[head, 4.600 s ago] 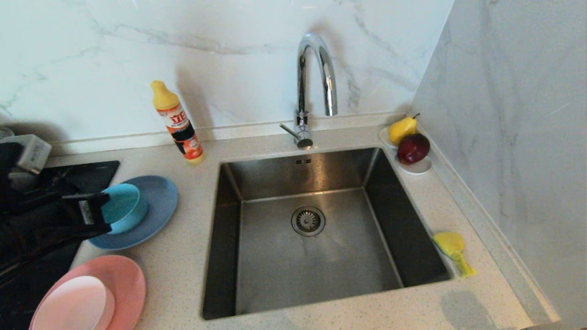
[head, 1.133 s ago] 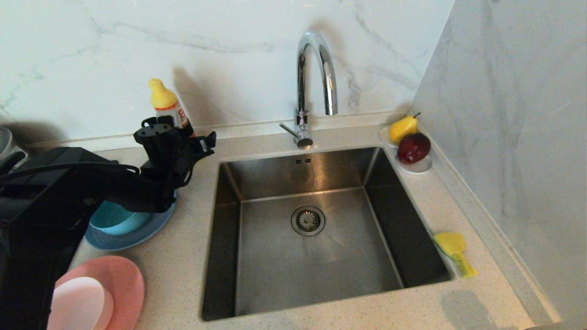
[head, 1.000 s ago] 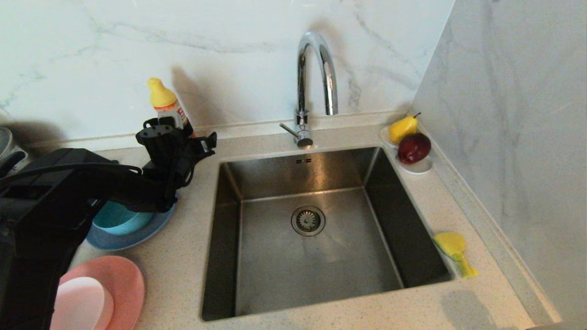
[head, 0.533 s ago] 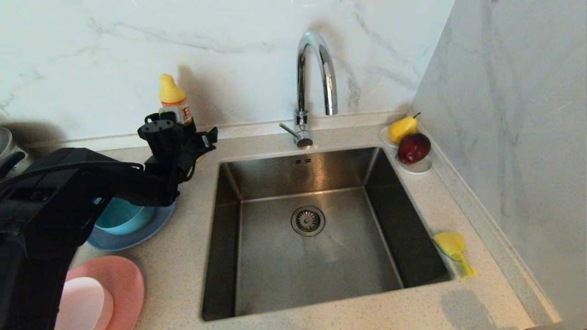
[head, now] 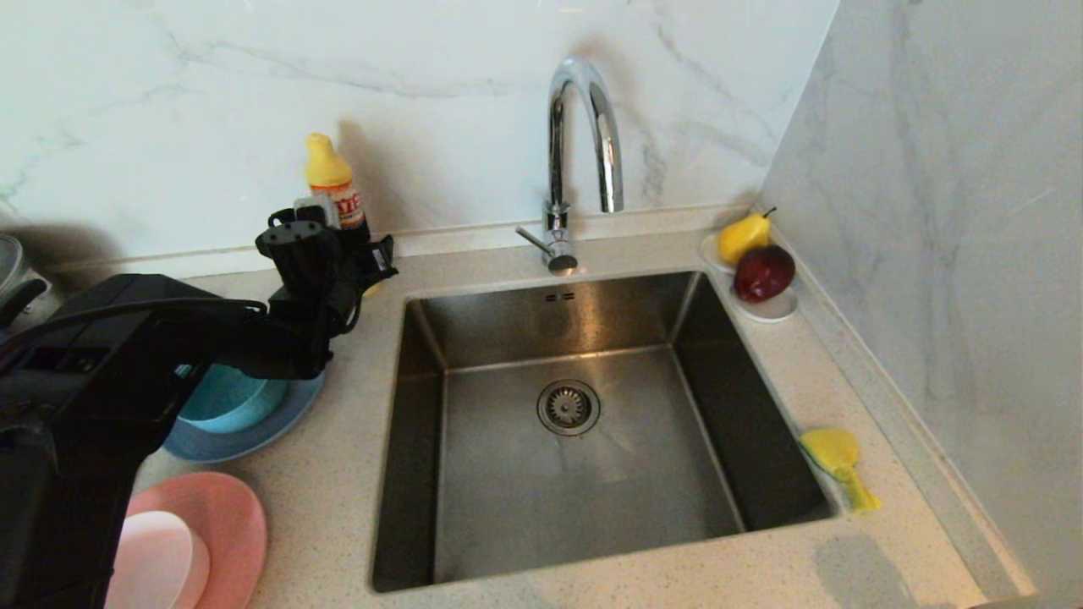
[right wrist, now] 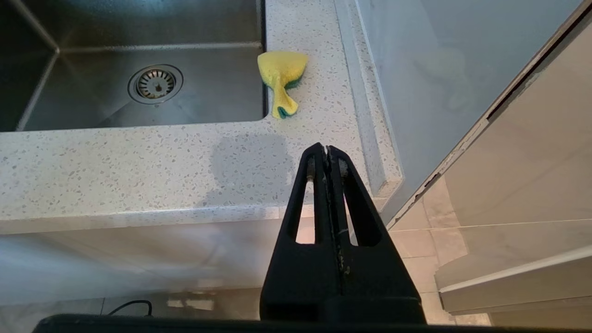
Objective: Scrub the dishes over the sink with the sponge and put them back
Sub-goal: Grab the dish soap
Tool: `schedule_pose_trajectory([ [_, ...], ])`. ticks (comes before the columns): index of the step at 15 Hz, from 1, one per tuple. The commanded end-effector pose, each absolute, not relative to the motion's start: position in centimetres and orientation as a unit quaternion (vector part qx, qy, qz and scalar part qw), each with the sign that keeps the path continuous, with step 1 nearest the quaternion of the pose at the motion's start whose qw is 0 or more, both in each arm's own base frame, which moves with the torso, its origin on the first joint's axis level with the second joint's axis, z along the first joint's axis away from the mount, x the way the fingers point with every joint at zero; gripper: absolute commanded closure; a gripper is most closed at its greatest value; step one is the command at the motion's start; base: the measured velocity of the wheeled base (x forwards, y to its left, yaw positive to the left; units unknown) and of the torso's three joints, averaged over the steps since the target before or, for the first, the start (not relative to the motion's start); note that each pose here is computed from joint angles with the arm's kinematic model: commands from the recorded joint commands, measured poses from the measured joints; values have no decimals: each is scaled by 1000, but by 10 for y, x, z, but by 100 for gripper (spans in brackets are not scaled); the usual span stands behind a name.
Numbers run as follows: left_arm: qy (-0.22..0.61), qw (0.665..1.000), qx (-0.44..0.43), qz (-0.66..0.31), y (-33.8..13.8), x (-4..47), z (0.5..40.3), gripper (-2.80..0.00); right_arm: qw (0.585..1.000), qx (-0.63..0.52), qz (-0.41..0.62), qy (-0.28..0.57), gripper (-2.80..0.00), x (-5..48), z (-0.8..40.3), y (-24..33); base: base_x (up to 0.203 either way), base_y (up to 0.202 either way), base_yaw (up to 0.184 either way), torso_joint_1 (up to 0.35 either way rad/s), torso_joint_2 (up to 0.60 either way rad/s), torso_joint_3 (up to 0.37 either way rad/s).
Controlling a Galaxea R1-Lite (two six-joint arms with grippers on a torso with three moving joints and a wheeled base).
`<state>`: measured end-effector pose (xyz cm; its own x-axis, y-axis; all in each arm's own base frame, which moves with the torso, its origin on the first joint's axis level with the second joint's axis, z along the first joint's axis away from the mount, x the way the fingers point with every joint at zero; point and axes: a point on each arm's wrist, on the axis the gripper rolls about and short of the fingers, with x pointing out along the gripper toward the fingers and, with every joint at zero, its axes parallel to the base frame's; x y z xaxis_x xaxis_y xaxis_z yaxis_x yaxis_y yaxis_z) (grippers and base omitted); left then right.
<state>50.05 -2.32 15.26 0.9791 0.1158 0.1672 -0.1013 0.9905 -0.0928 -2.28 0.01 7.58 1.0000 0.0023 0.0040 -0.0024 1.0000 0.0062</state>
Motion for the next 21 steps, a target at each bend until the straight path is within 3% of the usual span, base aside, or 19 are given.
schedule_pose_trajectory([
  [1,-94,993,-43,55,-23,503,154,0,1000,3,2,-2,0,-23,76,0,0,0,0,0,0,0],
  [10,-99,992,-45,66,-23,502,158,0,1000,4,2,-2,0,-23,76,0,0,0,0,0,0,0],
  [21,-128,988,-52,70,-18,468,205,0,1000,3,2,-2,0,-23,76,0,0,0,0,0,0,0],
])
